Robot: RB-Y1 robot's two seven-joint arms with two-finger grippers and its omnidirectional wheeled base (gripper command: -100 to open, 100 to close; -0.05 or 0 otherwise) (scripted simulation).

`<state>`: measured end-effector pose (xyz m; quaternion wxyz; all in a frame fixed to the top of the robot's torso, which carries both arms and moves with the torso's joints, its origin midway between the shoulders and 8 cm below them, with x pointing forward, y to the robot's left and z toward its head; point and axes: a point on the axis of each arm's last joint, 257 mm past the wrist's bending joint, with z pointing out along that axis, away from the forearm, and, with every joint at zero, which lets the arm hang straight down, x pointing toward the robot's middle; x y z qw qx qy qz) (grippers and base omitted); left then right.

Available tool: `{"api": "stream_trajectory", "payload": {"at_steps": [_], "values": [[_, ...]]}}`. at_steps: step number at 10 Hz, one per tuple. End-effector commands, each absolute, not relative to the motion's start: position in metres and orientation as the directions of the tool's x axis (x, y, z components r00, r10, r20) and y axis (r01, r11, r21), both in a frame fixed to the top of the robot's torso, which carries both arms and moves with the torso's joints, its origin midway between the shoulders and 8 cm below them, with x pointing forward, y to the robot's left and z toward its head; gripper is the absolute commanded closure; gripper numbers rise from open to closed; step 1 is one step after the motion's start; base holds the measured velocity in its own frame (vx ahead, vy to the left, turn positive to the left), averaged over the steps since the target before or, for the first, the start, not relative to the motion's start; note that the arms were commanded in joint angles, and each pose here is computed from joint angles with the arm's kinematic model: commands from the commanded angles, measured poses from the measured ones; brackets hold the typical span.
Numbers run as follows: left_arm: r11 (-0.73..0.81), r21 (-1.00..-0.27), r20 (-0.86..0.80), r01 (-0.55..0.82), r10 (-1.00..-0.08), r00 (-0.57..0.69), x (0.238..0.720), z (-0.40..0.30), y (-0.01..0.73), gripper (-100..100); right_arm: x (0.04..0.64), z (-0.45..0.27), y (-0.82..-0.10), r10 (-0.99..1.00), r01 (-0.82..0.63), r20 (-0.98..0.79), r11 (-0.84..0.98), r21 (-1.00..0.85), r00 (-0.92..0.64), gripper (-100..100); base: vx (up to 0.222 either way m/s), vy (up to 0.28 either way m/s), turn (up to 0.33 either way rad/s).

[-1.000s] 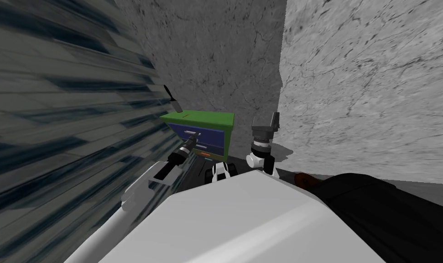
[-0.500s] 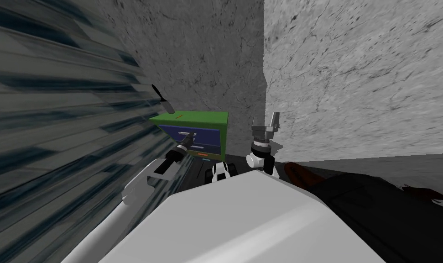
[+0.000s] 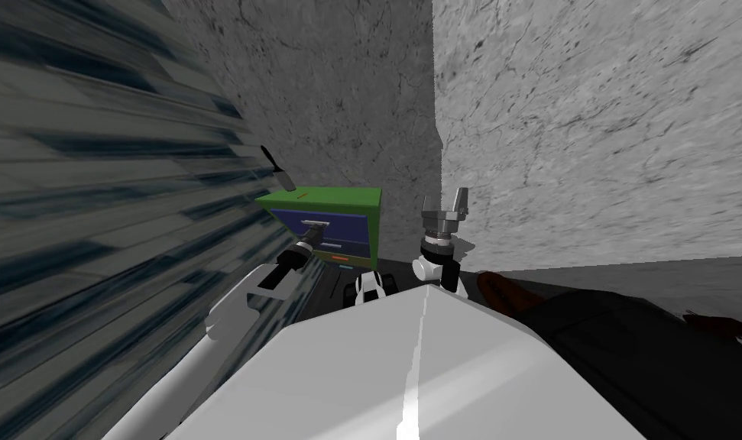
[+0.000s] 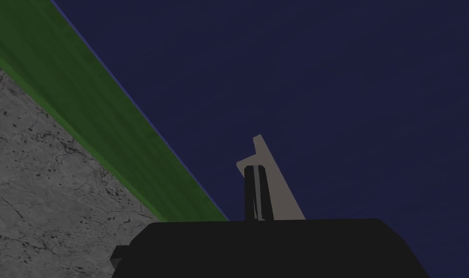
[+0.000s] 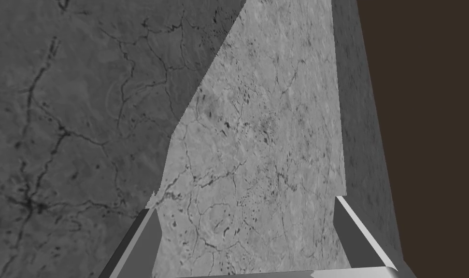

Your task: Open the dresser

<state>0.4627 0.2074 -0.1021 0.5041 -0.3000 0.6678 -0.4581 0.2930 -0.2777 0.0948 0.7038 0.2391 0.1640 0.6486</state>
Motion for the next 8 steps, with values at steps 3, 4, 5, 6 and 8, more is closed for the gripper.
{"api": "stream_trajectory", "payload": {"at_steps": [3,4,5,6,8], "values": [[0.398,-0.914,-0.399,0.085,-0.835,-0.380,0.439,-0.106,0.175,100,0.293,0.095,-0.278,0.991,-0.834,0.079,0.044,0.549,0.105,0,0.083,0.005,0.203],[0.400,-0.912,-0.401,0.089,-0.829,-0.389,0.434,-0.100,0.171,-100,0.293,0.095,-0.278,0.991,-0.835,0.079,0.044,0.549,0.105,0,0.038,0.030,0.018],[0.401,-0.912,-0.402,0.090,-0.827,-0.392,0.431,-0.098,0.170,-100,0.293,0.095,-0.278,0.991,-0.834,0.079,0.044,0.549,0.105,0,0.019,0.032,-0.024],[0.402,-0.911,-0.404,0.092,-0.825,-0.396,0.428,-0.095,0.168,-100,0.293,0.095,-0.278,0.991,-0.835,0.079,0.044,0.549,0.105,0,0.003,0.016,-0.032],[0.405,-0.909,-0.407,0.094,-0.819,-0.405,0.422,-0.089,0.165,-100,0.293,0.095,-0.278,0.991,-0.835,0.079,0.044,0.549,0.105,0,0.002,0.006,-0.016]]}}
